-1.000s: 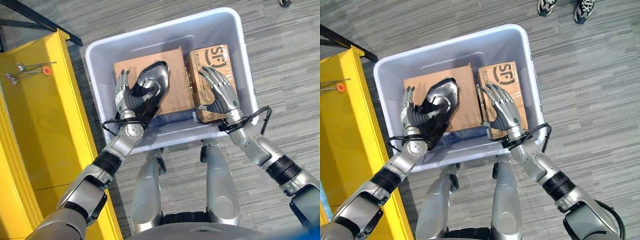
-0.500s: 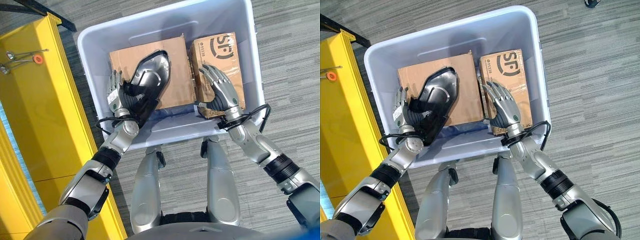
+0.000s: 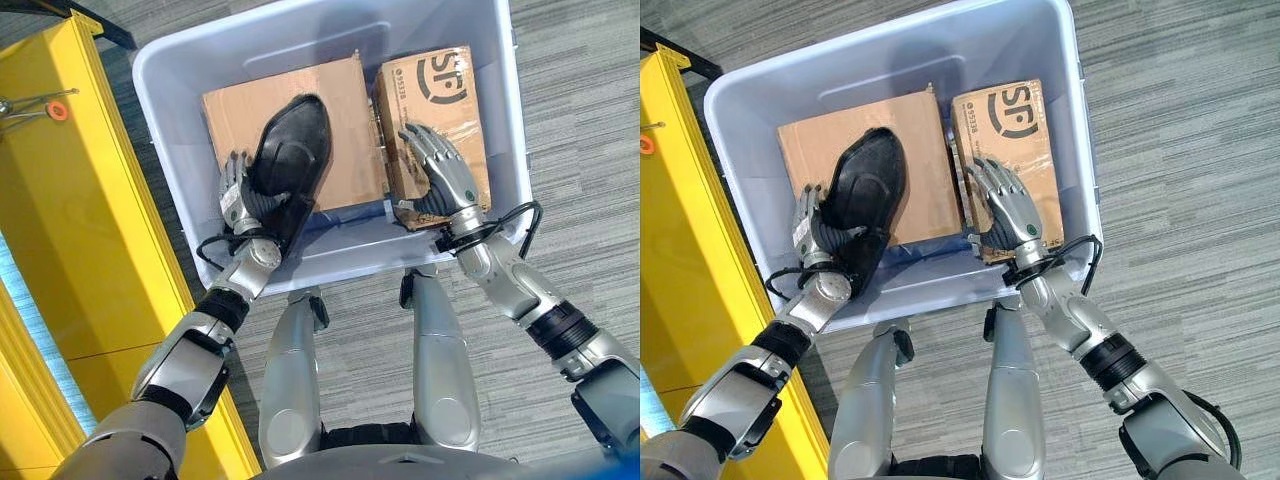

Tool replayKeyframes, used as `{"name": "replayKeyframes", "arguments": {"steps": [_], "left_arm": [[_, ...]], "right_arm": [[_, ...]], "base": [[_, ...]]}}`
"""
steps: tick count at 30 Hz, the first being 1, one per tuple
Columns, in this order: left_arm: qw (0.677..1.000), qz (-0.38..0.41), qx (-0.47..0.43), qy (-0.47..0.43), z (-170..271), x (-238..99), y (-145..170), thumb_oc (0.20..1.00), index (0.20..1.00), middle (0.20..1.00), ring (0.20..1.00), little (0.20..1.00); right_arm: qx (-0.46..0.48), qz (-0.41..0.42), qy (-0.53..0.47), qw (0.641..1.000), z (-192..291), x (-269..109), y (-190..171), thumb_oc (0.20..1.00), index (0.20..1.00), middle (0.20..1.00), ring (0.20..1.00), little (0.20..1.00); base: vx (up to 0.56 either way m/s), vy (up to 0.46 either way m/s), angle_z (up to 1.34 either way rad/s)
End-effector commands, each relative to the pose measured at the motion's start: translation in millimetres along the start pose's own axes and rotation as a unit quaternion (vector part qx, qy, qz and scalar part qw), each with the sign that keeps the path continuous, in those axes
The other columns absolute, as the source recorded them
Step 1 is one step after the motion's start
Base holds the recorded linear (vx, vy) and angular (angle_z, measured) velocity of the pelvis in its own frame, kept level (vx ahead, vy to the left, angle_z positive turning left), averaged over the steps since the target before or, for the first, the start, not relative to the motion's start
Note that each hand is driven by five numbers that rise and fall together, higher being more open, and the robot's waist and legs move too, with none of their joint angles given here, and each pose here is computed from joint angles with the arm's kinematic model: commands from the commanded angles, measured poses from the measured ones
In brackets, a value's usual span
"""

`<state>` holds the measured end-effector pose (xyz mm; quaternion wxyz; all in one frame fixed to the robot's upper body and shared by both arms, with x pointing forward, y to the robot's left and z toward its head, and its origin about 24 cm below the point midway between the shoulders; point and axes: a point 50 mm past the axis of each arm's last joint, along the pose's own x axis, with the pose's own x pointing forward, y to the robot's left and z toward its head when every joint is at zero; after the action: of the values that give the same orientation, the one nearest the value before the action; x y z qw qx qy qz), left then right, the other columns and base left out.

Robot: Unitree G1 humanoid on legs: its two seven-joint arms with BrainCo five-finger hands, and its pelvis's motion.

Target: Move parts from the plastic box to the shelf.

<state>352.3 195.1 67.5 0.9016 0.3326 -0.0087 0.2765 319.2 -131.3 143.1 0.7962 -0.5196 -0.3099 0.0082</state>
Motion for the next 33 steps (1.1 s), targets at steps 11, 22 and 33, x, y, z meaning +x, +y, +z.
{"name": "replayKeyframes", "arguments": {"steps": [11,22,33], "left_arm": [[0.972,0.009,-0.233,0.042,-2.5,-18.0,-7.1,1.000,1.000,1.000,1.000,1.000],[0.946,-0.025,-0.323,0.011,37.3,-36.1,-23.5,1.000,1.000,1.000,1.000,1.000],[0.922,0.051,-0.373,-0.095,118.8,1.8,24.3,1.000,1.000,1.000,1.000,1.000]], "right_arm": [[-0.002,-0.057,0.000,0.998,11.0,4.1,-2.1,1.000,1.000,1.000,1.000,1.000],[-0.001,-0.068,0.008,0.998,12.2,5.6,-4.7,1.000,1.000,1.000,1.000,1.000],[-0.011,-0.052,0.006,0.999,11.8,14.4,-12.3,1.000,1.000,1.000,1.000,1.000]], "base": [[0.00,-0.038,0.03],[0.01,-0.029,0.05],[0.00,-0.002,0.00]]}}
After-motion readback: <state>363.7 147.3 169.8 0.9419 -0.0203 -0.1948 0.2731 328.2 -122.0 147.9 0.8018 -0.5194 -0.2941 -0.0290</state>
